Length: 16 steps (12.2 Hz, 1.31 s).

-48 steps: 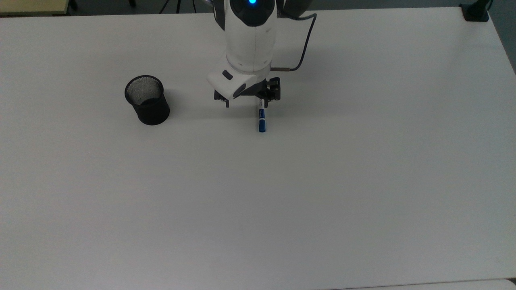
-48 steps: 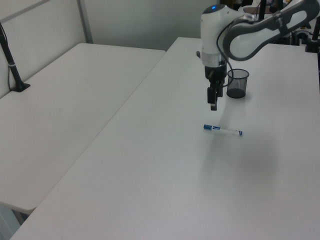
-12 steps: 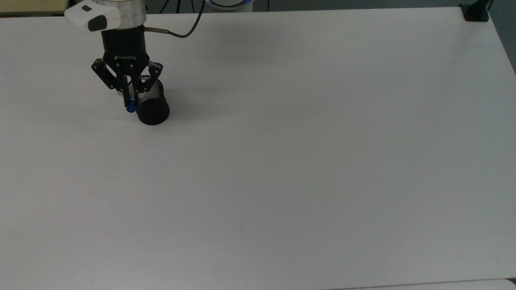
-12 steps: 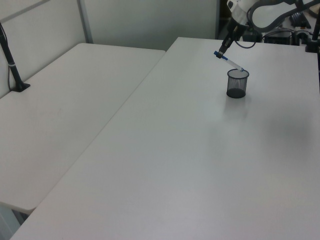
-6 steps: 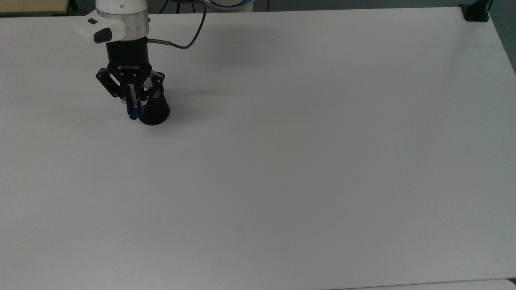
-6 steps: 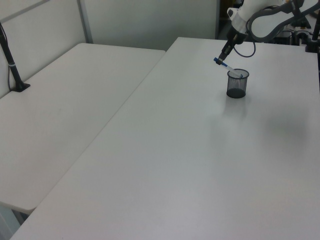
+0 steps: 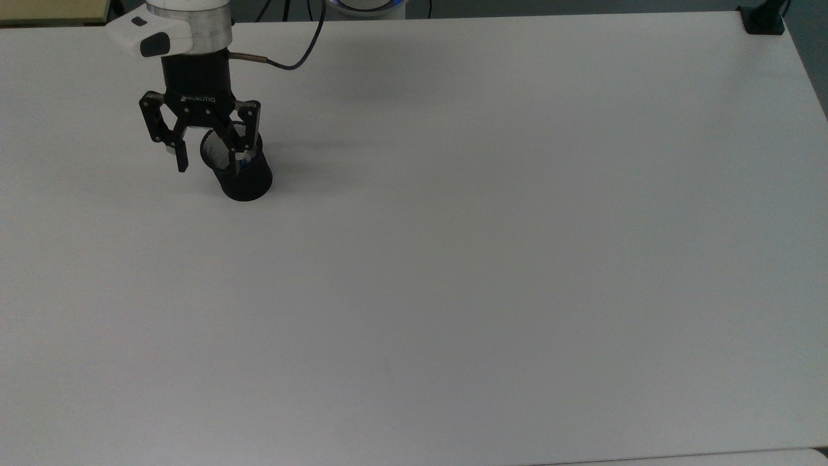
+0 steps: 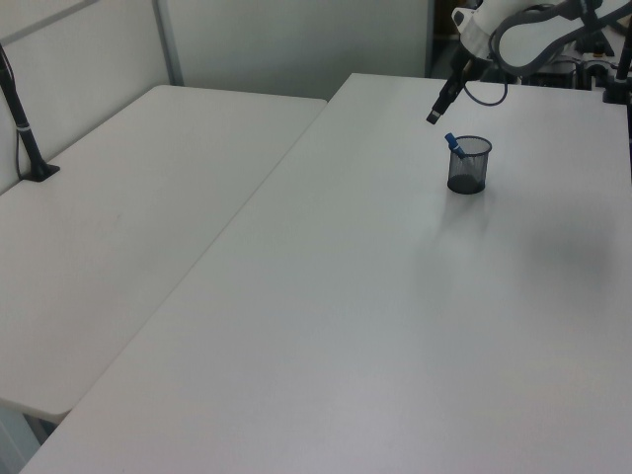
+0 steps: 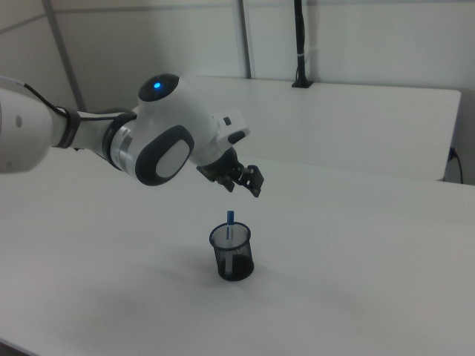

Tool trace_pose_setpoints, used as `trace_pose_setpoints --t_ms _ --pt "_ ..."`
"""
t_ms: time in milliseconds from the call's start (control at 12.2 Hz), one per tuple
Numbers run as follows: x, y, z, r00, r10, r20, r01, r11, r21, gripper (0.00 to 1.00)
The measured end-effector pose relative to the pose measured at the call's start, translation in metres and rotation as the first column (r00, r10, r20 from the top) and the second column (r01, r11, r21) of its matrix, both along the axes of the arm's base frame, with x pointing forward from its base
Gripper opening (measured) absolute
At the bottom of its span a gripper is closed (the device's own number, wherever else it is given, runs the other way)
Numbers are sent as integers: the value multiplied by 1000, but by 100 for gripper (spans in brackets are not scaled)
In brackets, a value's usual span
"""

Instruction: Insert the marker

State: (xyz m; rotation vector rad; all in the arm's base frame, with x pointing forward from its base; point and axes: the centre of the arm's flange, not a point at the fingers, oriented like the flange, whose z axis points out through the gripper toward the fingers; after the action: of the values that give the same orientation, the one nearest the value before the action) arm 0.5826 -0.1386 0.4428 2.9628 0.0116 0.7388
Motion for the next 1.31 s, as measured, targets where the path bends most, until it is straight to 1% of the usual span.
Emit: trace_pose_setpoints --t_ms 82,246,328,410,574,656,820,984,1066,1312 --pt "-1 -1 12 1000 -4 -18 4 1000 11 71" --pt "-4 1 45 997 0 -75 2 999 35 82" --pt "-6 2 64 994 6 -114 0 999 50 89" --pt "-9 3 85 987 13 -158 -3 998 64 99" --pt "-18 4 127 970 23 -241 -1 996 89 100" --pt "-22 4 147 967 6 -256 20 995 99 100" --pt "-31 11 175 955 -61 -289 101 987 125 100" --pt "-35 28 183 940 -125 -317 179 973 147 100" --pt "-36 33 185 935 -131 -330 190 970 152 100" --pt "-37 42 185 933 -118 -339 179 972 153 100"
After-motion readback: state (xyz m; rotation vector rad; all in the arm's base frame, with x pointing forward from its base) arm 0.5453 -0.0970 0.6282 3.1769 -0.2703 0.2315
